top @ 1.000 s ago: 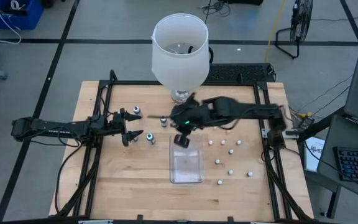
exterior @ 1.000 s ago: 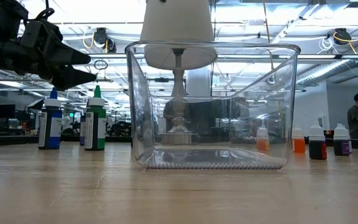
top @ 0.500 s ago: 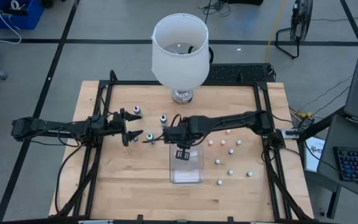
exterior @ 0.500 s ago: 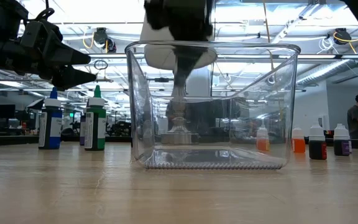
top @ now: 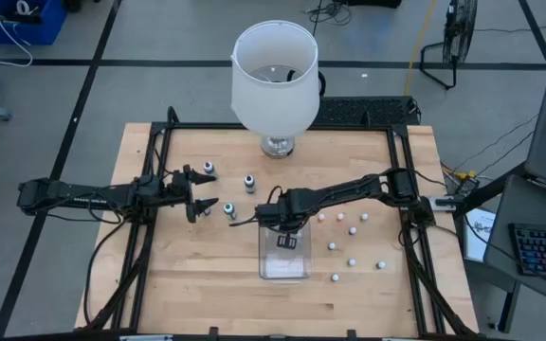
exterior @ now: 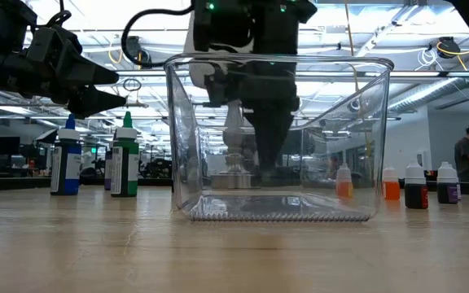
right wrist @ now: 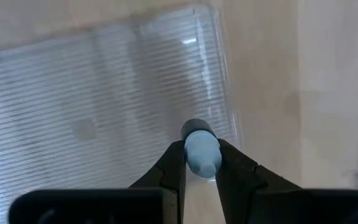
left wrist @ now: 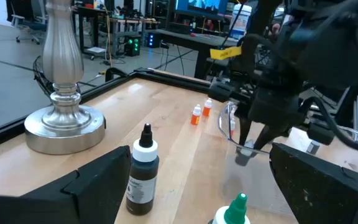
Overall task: Pick & Place food coloring
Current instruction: Put the green food coloring bottle into the bin
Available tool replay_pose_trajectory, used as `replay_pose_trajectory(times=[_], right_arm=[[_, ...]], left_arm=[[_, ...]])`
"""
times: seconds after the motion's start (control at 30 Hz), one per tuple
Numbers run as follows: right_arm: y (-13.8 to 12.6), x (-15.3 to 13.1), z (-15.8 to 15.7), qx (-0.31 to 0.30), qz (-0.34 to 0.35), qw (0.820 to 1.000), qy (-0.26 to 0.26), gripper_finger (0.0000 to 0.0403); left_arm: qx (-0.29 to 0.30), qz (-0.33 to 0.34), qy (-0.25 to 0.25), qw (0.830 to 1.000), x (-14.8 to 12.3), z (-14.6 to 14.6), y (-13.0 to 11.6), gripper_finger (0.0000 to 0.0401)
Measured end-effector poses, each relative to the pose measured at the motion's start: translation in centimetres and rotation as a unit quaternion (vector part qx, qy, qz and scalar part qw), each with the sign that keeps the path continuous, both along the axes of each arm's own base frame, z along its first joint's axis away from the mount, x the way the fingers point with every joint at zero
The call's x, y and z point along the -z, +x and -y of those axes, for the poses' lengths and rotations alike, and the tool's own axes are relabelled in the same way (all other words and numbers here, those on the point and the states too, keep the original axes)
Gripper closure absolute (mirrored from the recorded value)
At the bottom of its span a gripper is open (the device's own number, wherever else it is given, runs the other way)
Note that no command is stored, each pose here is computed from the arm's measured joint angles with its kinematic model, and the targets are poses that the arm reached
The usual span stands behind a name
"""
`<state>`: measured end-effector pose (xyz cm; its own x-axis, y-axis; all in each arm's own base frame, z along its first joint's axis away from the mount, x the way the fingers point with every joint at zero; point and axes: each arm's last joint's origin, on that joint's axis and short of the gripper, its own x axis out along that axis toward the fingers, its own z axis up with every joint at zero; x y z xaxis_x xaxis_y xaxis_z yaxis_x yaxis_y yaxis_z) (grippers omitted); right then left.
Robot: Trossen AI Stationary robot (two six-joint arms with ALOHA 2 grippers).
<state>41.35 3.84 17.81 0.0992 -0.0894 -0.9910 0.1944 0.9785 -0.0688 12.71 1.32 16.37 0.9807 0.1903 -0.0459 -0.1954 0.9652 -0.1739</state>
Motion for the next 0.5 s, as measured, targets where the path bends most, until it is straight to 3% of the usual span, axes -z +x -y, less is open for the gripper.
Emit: replay_pose_trajectory(times=[0.3, 0.5], right_arm=[[-0.13, 0.97, -0.06, -0.001, 0.003, 1.0, 0.013, 0.0349], [0.05, 0.93, -0.1, 0.014, 0.014, 1.0, 0.016, 0.0295]], left_arm=[[0.0, 0.0, 0.0, 1.0, 0.0, 0.0, 0.0, 0.0022], [0.0, 0.0, 0.0, 1.0, 0.0, 0.0, 0.0, 0.0022]])
